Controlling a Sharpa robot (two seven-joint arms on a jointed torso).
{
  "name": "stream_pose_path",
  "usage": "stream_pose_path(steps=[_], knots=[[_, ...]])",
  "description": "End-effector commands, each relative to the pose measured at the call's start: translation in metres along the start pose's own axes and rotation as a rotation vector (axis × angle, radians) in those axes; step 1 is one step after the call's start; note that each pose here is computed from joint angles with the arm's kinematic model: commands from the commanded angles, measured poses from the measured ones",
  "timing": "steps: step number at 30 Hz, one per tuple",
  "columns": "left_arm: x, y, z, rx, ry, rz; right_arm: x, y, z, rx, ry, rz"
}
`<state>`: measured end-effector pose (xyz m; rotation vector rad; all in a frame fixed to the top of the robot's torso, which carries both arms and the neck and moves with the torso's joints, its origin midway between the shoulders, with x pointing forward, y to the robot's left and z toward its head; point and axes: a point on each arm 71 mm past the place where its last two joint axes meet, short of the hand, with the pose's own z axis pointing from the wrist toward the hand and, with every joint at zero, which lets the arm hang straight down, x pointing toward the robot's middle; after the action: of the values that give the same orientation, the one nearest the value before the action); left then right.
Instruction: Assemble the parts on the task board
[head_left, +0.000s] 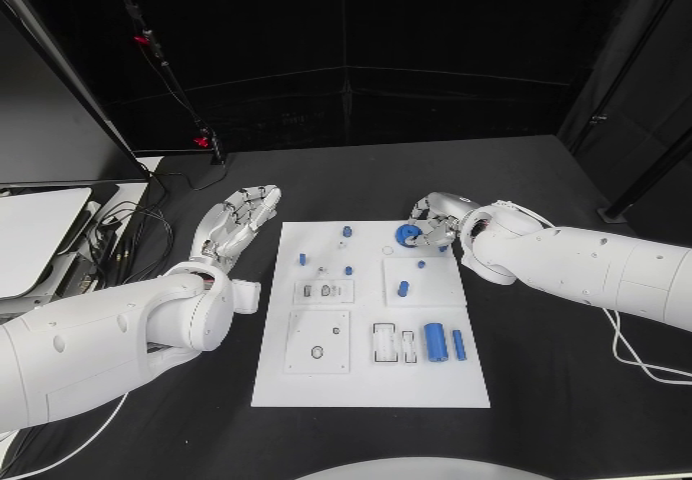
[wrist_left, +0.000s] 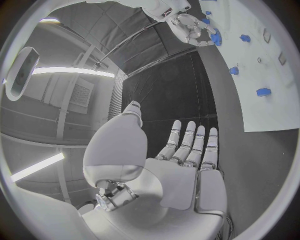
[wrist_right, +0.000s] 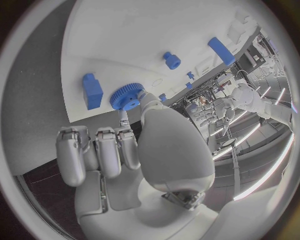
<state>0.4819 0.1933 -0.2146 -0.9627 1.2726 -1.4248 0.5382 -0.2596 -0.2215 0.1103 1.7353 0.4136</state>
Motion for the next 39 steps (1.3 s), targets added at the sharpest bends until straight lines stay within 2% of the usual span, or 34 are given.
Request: stream_pose_path(steps=[1,10,20,27,34,39], knots=[[0.0007,-0.0219,-0.0029,0.3,0.007,-0.006,0.001,0.0,0.0,0.008,0.026,-0.021],[0.0005,-0.0216,-0.0025,0.298,0.007,-0.005,0.002,-0.001,0.0,0.022,0.038,-0.032],[0.0003,-0.0215,-0.0022,0.298,0.006,-0.004,0.001,-0.001,0.0,0.018,0.016,-0.03],[0.0005,-0.0213,-0.002,0.298,0.007,-0.004,-0.004,0.003,-0.001,-0.024,-0.051,-0.02],[0.0005,-0.0212,-0.002,0.297,0.007,-0.005,-0.012,0.009,-0.005,-0.109,-0.171,0.007],[0.0003,-0.0213,-0.0021,0.297,0.007,-0.005,-0.015,0.013,-0.009,-0.144,-0.218,0.027]])
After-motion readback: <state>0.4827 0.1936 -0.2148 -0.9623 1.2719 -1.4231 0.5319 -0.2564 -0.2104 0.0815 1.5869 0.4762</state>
